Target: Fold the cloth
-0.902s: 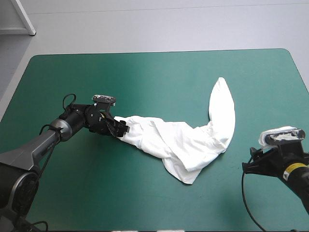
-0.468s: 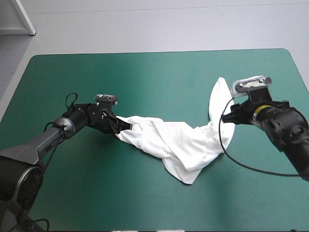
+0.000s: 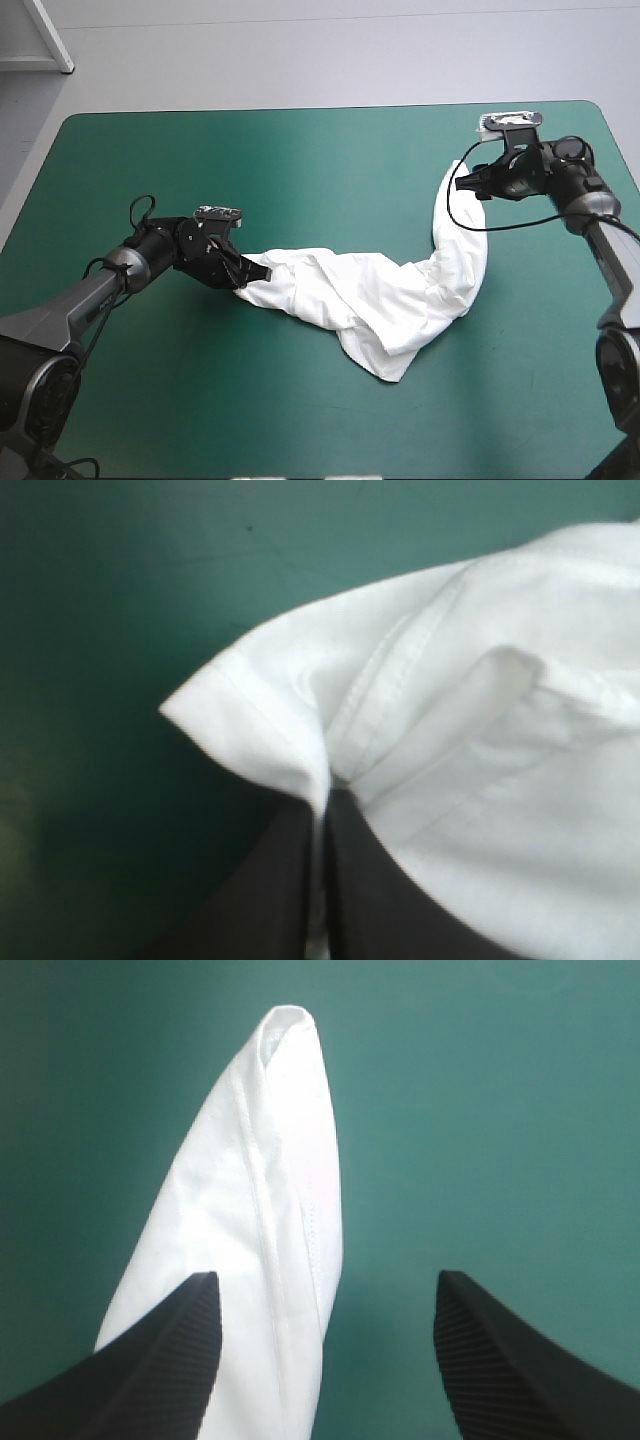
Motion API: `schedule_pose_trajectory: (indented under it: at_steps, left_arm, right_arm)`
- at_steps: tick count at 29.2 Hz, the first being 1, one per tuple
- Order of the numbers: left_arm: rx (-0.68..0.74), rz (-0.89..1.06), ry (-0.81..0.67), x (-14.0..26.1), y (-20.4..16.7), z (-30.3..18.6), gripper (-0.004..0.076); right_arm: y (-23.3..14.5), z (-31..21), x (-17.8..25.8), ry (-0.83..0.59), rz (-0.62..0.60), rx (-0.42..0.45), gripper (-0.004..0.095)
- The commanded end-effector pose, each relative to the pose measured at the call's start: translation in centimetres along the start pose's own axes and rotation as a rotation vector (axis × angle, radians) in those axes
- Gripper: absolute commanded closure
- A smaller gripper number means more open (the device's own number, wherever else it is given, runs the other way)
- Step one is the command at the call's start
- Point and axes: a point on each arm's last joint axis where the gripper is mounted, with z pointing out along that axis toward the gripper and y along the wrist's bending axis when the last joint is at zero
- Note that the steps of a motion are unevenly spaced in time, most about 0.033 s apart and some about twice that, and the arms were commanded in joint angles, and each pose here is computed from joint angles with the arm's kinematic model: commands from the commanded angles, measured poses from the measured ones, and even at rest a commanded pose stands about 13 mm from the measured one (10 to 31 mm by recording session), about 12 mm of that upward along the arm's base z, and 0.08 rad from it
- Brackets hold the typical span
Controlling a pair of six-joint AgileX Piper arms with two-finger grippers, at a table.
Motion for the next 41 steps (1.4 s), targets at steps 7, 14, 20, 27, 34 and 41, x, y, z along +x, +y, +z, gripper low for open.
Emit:
schedule_pose_trajectory:
  at_steps: [7,14,20,27,34,41]
  left_arm:
    - [0.016,-0.019,-0.062,-0.6,-0.6,-1.9,0.0732]
    - [0.016,-0.021,-0.062,-0.6,-0.6,-1.9,0.0732]
    - [0.012,-0.018,-0.067,-0.6,-0.5,-1.9,0.0732]
    - [-0.012,0.057,-0.244,-2.3,-1.4,-7.7,0.0732]
    - [-0.117,0.164,-0.564,-3.3,-2.9,-21.5,0.0732]
    - [-0.284,0.222,-0.891,0.0,-3.8,-36.4,0.0732]
  right_arm:
    - [0.1,6.0,-2.4,-0.045,0.035,-0.084,0.0333]
    - [0.1,8.7,-1.8,0.004,0.036,-0.086,0.0359]
    - [0.3,10.5,-1.0,0.04,0.056,-0.104,0.0861]
    - [-0.1,3.0,-4.8,-0.128,0.017,-0.082,0.0923]
    - [-0.3,-11.5,-8.4,-0.42,-0.022,-0.056,0.0923]
    - [-0.3,-26.4,-6.7,-0.708,-0.047,-0.021,0.0923]
